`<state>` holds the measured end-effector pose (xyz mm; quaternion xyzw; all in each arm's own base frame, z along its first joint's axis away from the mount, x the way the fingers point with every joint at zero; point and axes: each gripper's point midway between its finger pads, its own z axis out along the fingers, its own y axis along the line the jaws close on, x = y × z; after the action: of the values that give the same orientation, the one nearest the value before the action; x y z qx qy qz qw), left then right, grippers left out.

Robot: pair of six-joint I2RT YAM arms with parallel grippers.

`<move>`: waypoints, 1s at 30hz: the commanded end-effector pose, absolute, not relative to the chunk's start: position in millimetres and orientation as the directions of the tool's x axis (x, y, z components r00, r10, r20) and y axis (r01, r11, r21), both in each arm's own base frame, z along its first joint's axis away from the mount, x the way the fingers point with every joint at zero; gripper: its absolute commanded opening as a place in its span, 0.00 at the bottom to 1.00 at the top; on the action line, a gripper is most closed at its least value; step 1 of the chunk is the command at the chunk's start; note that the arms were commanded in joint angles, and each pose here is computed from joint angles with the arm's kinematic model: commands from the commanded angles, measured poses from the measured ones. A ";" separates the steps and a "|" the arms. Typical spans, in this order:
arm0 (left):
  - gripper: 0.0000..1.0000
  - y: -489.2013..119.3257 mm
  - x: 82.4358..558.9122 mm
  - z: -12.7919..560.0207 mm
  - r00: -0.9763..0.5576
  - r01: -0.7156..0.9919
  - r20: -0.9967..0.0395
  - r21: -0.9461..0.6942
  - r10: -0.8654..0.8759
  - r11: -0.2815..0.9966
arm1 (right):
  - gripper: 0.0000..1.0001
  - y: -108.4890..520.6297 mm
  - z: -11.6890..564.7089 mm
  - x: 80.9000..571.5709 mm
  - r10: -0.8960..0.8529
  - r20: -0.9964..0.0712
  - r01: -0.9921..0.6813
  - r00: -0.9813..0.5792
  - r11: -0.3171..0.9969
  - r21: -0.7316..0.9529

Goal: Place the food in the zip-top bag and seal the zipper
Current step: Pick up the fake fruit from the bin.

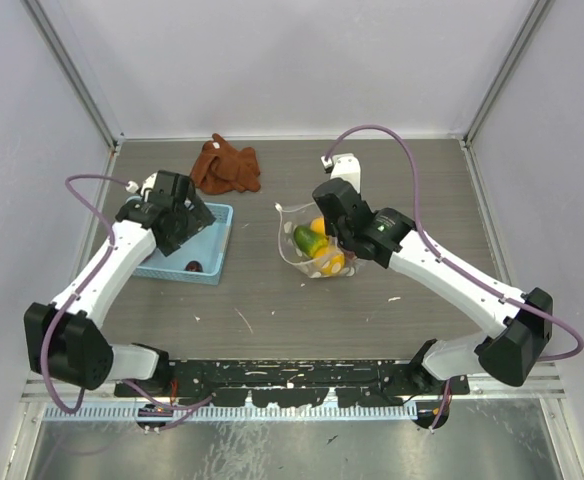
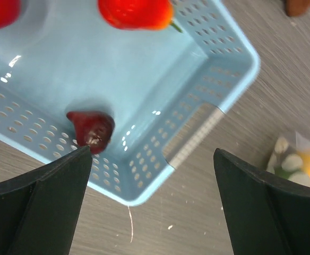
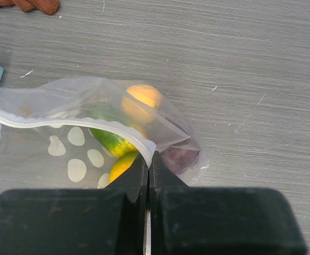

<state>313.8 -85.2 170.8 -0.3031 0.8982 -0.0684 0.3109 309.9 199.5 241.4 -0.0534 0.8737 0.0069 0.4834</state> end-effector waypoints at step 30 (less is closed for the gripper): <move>0.96 -5.5 433.3 68.0 -0.238 -0.791 -0.538 -0.375 -0.809 0.482 | 0.00 206.1 260.0 321.1 -0.030 -0.895 -0.103 -0.445 0.994 0.018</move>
<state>403.0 -11.7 48.0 -0.5057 0.8075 0.0089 0.3036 311.4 200.4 244.4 -0.0539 0.8649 0.0167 0.4988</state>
